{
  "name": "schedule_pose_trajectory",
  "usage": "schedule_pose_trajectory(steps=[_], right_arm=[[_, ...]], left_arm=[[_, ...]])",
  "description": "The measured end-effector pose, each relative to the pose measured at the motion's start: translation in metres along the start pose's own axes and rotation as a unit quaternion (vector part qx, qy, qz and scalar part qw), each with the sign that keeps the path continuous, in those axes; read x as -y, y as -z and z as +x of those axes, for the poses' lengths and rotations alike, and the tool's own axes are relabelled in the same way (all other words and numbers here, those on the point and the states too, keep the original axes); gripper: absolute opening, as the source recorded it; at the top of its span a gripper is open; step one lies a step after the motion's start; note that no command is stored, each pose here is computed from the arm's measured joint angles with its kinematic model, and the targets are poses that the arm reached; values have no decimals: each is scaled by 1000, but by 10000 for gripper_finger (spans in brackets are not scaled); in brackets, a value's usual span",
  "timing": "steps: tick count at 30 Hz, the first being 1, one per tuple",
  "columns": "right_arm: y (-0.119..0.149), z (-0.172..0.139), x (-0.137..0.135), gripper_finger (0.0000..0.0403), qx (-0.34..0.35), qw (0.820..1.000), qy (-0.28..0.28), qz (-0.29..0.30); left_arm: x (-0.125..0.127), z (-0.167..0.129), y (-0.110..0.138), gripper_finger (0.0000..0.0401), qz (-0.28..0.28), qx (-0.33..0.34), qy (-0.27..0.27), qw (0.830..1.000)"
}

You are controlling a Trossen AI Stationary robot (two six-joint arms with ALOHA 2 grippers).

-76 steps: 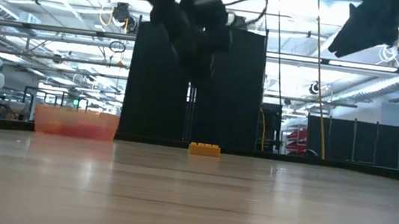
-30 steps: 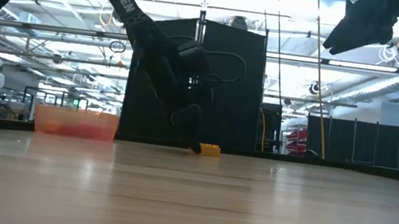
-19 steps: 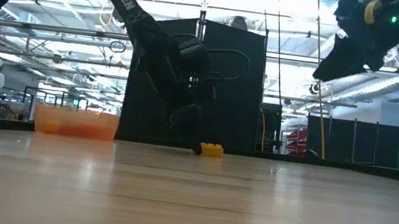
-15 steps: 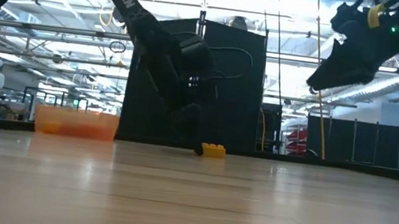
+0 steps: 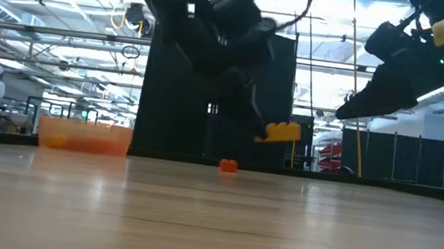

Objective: Sort blocks by size
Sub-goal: Put the yellow 8 stud game piece into the blue bin

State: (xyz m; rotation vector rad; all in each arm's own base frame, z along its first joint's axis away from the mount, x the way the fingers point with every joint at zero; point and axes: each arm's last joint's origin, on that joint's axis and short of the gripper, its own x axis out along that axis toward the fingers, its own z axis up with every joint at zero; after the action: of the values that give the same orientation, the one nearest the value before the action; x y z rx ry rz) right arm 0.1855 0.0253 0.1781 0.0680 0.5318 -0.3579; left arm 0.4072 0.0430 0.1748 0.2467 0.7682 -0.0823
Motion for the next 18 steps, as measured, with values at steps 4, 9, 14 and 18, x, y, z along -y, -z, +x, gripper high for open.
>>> schedule_pose_trajectory(steps=[4,9,14,18], right_arm=[[-1,12,-9,226,8,999,-33,-28],[2,21,-19,236,21,993,-56,-103],[-3,22,-28,261,31,989,-103,-99],[-3,26,-29,270,28,991,-100,-81]], left_arm=[[14,-2,-17,131,16,29,21,999],[26,-4,-27,132,24,43,37,998],[28,-4,-27,132,22,43,38,998],[27,-4,-29,132,13,53,32,998]])
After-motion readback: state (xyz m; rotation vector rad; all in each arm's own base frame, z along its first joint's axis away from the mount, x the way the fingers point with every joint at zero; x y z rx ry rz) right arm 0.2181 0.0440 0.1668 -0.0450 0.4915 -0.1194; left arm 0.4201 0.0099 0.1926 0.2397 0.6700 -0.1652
